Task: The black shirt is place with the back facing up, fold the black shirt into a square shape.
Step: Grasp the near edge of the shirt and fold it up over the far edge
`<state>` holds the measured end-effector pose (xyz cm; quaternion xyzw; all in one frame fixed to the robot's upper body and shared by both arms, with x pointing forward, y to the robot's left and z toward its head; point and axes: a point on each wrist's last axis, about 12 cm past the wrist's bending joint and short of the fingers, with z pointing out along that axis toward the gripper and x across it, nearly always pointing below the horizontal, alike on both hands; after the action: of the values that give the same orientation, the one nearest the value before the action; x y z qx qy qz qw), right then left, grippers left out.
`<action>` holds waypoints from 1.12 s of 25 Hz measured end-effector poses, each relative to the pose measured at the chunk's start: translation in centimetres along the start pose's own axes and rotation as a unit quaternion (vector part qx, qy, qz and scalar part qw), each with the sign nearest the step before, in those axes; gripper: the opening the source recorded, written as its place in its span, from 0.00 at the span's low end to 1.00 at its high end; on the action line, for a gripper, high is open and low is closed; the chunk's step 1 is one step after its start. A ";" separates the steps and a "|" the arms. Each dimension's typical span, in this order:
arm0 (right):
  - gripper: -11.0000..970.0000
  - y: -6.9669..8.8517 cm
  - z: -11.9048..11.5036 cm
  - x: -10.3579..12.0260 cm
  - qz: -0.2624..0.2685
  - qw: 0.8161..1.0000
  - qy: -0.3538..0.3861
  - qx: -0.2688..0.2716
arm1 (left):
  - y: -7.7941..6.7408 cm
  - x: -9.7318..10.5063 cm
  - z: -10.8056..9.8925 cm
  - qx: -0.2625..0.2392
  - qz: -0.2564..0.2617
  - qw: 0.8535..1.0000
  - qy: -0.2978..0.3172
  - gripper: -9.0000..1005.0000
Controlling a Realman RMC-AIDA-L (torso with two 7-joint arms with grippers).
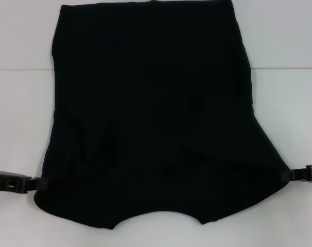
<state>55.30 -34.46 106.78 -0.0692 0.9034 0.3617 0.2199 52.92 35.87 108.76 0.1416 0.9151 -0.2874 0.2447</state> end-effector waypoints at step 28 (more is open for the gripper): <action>0.09 -2.3 -7.7 11.6 -0.006 0.997 -0.027 -0.074 | -2.2 7.6 -4.0 0.156 -0.032 0.987 -0.015 0.03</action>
<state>42.93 -41.03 105.16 -0.0808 0.8675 0.4280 0.2402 44.16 37.42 108.60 0.1438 0.8596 -0.4361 0.2239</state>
